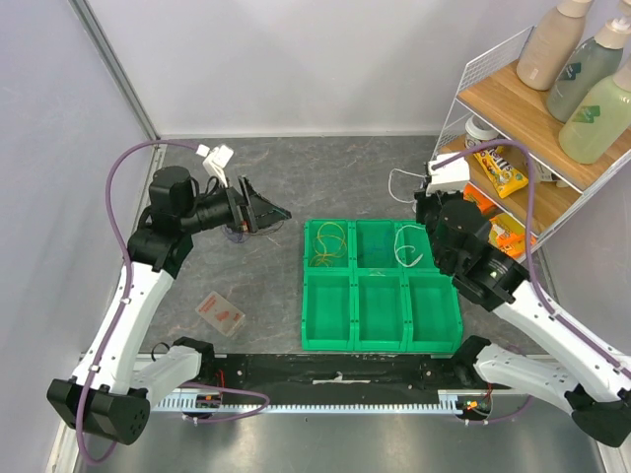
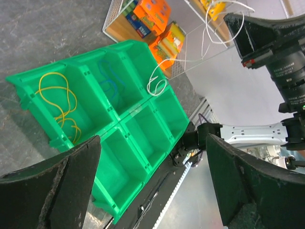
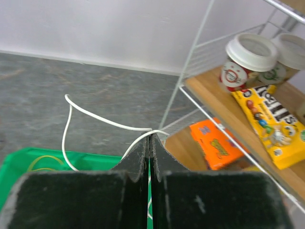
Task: Untangle the cables
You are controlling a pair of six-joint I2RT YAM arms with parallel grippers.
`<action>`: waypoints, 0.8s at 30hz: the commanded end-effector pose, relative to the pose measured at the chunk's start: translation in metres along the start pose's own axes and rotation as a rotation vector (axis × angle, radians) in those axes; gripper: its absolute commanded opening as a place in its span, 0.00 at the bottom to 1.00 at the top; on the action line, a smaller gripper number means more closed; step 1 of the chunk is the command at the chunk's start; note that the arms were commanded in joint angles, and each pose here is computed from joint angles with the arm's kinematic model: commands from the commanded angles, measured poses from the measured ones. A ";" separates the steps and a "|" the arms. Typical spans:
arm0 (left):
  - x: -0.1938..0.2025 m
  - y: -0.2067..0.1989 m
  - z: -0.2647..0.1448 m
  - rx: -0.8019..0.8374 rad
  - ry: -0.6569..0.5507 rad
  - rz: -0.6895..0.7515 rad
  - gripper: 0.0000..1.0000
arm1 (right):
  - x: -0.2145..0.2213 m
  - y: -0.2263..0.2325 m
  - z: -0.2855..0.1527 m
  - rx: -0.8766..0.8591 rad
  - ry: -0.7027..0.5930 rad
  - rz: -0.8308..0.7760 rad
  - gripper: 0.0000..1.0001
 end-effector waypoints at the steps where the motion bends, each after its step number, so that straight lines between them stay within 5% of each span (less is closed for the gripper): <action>1: 0.005 0.001 -0.004 0.001 -0.004 0.068 0.96 | 0.006 -0.020 0.007 0.212 0.016 -0.140 0.00; 12: 0.011 0.001 -0.005 0.029 0.019 0.067 0.97 | 0.061 -0.022 0.026 0.331 0.158 -0.227 0.00; 24: 0.021 -0.001 -0.009 0.045 0.040 0.067 0.97 | 0.145 -0.023 0.030 0.273 0.539 0.114 0.00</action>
Point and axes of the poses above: each gripper's point midway between its finger pads, its own z axis out along the fingers, its own y axis along the line the jaws close on, x = y × z, the point moved 9 cm from there along -z, back along the fingers, and after that the axes turned 6 degrees about z, right-handed, at the moved point
